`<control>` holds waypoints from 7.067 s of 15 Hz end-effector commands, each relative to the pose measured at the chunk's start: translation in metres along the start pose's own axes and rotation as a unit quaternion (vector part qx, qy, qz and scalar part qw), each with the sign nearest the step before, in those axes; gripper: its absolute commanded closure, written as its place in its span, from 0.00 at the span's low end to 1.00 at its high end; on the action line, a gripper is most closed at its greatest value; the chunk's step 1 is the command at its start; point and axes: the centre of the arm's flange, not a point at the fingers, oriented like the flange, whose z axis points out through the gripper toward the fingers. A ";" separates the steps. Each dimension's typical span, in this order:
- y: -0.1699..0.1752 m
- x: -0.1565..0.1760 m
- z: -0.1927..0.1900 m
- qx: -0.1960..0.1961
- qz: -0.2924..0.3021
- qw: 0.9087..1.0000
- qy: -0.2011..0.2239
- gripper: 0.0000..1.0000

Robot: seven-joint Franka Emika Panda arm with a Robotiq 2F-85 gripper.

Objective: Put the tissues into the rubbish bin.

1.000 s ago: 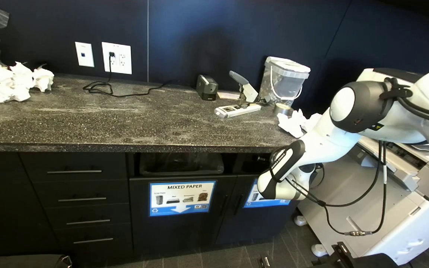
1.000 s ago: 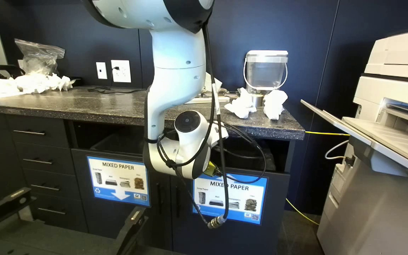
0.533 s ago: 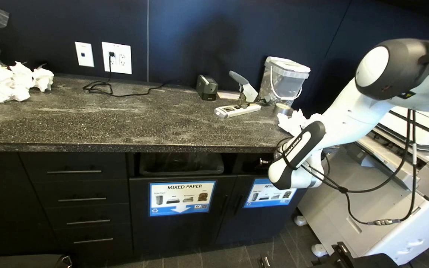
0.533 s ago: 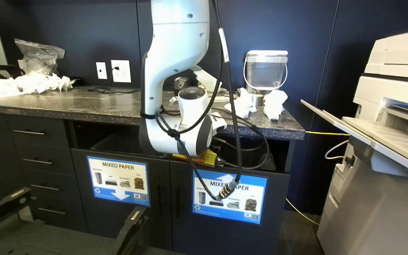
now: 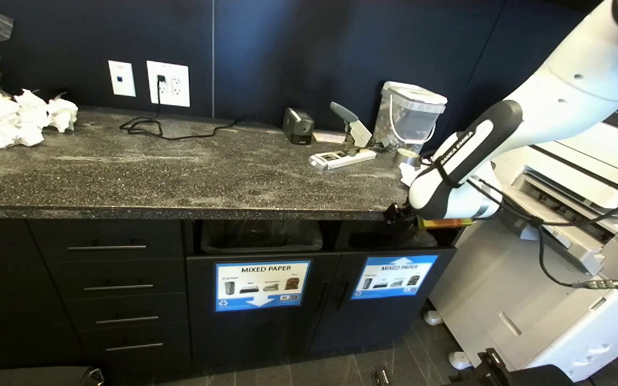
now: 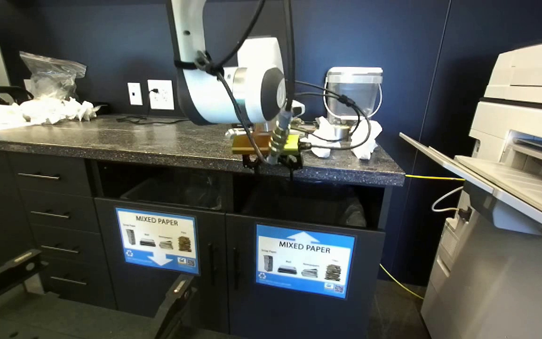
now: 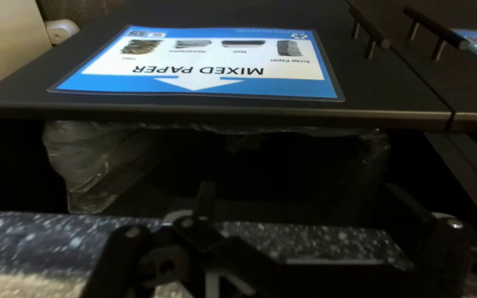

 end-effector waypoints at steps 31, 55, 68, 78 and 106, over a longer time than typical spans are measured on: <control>0.139 0.144 -0.030 -0.003 -0.032 0.999 0.021 0.00; 0.132 0.158 0.001 0.031 -0.062 0.998 0.012 0.83; 0.069 0.127 -0.033 0.037 -0.139 0.986 -0.085 0.84; 0.013 0.033 -0.084 -0.001 -0.136 0.979 -0.155 0.84; -0.043 -0.098 0.045 -0.033 0.084 0.991 0.095 0.84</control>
